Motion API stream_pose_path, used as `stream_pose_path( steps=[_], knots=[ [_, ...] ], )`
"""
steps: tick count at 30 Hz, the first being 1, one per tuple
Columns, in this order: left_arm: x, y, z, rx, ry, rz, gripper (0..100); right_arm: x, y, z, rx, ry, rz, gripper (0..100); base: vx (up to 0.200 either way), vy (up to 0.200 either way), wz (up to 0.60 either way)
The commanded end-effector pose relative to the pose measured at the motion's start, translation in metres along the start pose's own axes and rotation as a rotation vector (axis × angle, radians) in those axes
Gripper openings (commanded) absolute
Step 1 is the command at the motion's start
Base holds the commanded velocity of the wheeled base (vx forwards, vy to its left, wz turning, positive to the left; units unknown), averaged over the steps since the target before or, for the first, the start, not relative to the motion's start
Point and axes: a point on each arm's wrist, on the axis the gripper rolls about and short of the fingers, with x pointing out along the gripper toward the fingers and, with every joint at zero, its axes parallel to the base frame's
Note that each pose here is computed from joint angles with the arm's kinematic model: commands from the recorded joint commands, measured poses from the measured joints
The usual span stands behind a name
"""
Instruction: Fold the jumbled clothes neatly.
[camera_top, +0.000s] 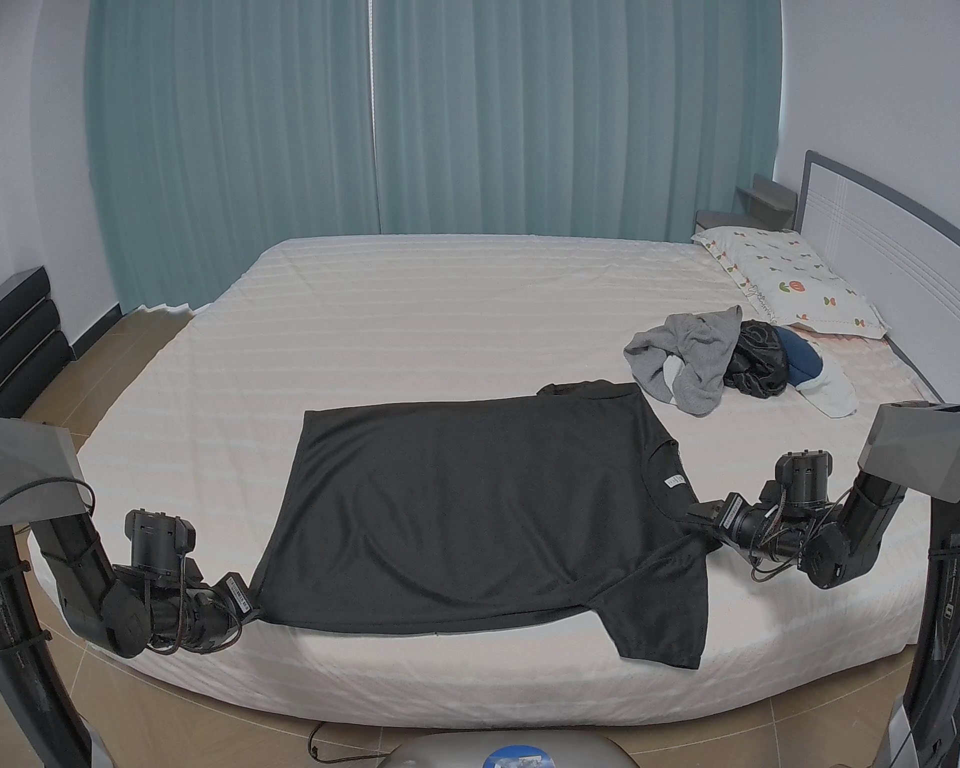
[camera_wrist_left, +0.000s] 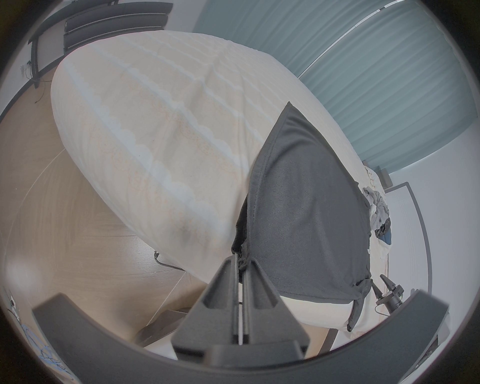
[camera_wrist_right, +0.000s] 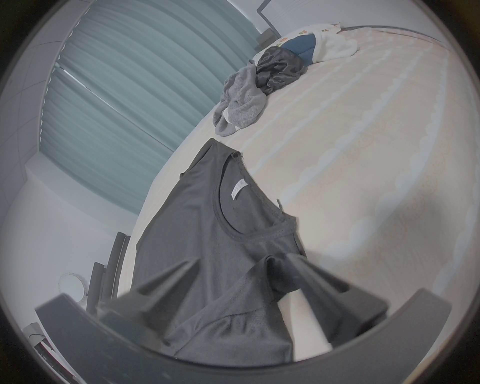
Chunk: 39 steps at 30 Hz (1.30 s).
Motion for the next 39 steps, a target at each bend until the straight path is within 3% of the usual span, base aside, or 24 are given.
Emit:
stream_pose_path(
  steps=[1, 7, 18, 35, 36, 39],
  knots=[
    [0.001, 0.001, 0.000, -0.002, 0.003, 0.003, 0, -0.016, -0.002, 0.003, -0.009, 0.007, 0.026, 100, 0.000, 0.000, 0.00],
    [0.001, 0.001, -0.001, -0.003, 0.004, 0.004, 0, -0.044, -0.011, -0.026, -0.081, 0.128, 0.115, 100, 0.000, 0.000, 0.00],
    [0.000, 0.001, 0.000, -0.005, 0.002, 0.003, 0, -0.049, -0.012, -0.050, -0.076, 0.231, 0.116, 100, 0.000, 0.000, 0.00],
    [0.000, 0.001, 0.000, -0.005, 0.001, 0.002, 0, -0.035, -0.012, -0.058, -0.092, 0.249, 0.112, 100, 0.000, 0.000, 0.00],
    [0.000, 0.001, 0.000, -0.005, 0.001, 0.002, 0, -0.034, -0.012, -0.057, -0.092, 0.241, 0.118, 0, 0.000, 0.000, 0.00],
    [0.000, 0.001, 0.000, -0.005, 0.001, 0.002, 0, -0.034, -0.012, -0.057, -0.096, 0.230, 0.123, 0, 0.000, 0.000, 0.00]
  ],
)
